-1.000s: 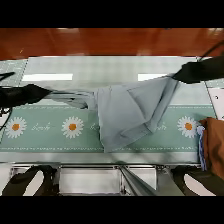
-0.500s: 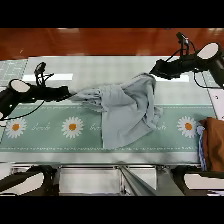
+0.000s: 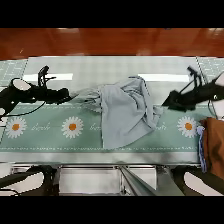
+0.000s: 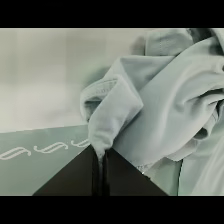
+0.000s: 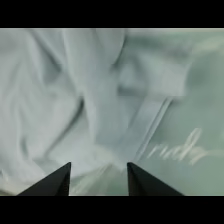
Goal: Fold the shirts.
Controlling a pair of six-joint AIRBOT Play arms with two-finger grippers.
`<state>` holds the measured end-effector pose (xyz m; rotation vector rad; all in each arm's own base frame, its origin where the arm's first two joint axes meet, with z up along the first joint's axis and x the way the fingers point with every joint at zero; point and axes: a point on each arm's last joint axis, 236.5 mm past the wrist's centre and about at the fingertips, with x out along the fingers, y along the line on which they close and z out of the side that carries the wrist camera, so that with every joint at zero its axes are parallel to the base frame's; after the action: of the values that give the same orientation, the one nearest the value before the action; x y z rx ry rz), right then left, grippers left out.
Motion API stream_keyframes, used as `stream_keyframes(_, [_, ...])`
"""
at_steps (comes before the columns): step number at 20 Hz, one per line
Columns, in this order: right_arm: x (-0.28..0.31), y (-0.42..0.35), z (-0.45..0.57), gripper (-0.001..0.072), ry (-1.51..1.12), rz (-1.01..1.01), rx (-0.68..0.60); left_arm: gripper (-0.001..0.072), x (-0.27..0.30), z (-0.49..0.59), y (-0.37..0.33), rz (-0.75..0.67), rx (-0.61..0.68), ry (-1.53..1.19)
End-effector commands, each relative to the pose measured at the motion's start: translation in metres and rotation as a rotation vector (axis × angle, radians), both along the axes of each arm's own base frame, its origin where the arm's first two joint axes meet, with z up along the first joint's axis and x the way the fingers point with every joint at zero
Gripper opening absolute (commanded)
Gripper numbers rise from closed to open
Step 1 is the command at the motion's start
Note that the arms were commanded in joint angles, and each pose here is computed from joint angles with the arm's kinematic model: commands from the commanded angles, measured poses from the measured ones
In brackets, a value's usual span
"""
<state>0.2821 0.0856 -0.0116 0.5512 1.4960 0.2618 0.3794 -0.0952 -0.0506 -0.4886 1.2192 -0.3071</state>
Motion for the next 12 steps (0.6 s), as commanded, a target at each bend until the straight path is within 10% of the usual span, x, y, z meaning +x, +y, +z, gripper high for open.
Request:
stream_keyframes(1, [-0.098,0.049,-0.042,0.0410,0.155,0.022,0.111,0.0021,-0.003,-0.001,-0.001,-0.009,-0.006,0.015])
stream_keyframes(12, [-0.082,0.120,-0.095,0.0410,0.133,-0.114,0.169,0.0021,-0.004,-0.001,-0.002,-0.010,-0.007,0.018])
